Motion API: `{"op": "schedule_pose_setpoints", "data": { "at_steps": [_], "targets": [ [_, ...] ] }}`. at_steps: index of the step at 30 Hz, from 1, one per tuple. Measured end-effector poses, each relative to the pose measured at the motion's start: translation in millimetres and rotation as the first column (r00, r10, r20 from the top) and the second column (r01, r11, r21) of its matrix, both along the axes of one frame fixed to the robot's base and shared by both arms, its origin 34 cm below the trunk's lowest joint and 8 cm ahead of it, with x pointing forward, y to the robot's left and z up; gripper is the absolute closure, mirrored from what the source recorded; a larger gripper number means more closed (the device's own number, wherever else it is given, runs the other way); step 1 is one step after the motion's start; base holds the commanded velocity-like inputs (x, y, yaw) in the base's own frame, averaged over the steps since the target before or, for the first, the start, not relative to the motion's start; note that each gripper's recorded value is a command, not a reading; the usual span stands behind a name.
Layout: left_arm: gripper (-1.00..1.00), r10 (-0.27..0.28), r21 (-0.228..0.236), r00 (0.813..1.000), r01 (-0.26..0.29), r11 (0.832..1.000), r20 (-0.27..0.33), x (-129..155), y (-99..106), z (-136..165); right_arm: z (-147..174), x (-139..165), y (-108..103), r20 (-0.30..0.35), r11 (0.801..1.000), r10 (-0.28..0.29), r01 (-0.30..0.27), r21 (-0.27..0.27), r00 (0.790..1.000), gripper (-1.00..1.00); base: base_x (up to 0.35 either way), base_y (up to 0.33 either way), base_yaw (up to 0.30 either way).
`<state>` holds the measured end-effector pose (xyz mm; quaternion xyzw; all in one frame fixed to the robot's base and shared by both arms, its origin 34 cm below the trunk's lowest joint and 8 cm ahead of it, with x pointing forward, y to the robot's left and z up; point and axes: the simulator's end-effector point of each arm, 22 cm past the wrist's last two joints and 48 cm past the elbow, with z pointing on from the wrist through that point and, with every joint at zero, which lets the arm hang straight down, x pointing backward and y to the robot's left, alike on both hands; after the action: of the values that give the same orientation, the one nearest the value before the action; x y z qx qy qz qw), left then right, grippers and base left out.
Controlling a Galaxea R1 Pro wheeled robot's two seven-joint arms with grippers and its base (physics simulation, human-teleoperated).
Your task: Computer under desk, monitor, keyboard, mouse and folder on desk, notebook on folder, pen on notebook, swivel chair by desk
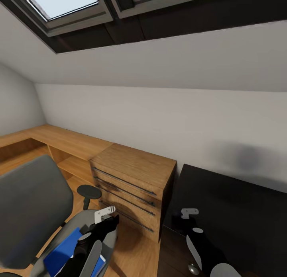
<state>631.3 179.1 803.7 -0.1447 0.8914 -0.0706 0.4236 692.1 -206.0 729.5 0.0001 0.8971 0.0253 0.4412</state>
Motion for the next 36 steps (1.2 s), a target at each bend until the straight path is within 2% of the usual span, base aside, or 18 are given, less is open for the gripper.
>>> {"op": "schedule_pose_setpoints", "data": {
  "at_steps": [1,12,31,36],
  "targets": [
    [-1.00,0.000,0.001,1.000,0.000,1.000,0.000,0,0,0,0,0,0,0.000,1.000,-0.001,0.001,-0.001,1.000,-1.00,0.000,0.000,0.000],
    [-1.00,0.000,0.001,1.000,0.000,1.000,0.000,0,0,1,1,0,-1,-0.002,1.000,-0.002,0.002,0.003,1.000,-1.00,0.000,0.000,0.000],
    [-1.00,-0.012,0.003,1.000,0.012,1.000,-0.001,-3,-5,28,29,-1,-1,0.002,1.000,-0.004,0.004,0.004,1.000,-1.00,0.000,0.000,0.000],
    [-1.00,-0.013,0.003,1.000,0.013,1.000,-0.001,-3,-5,34,44,4,-2,0.025,1.000,-0.008,0.008,0.005,1.000,-1.00,0.000,0.000,0.000]
  ]
}}
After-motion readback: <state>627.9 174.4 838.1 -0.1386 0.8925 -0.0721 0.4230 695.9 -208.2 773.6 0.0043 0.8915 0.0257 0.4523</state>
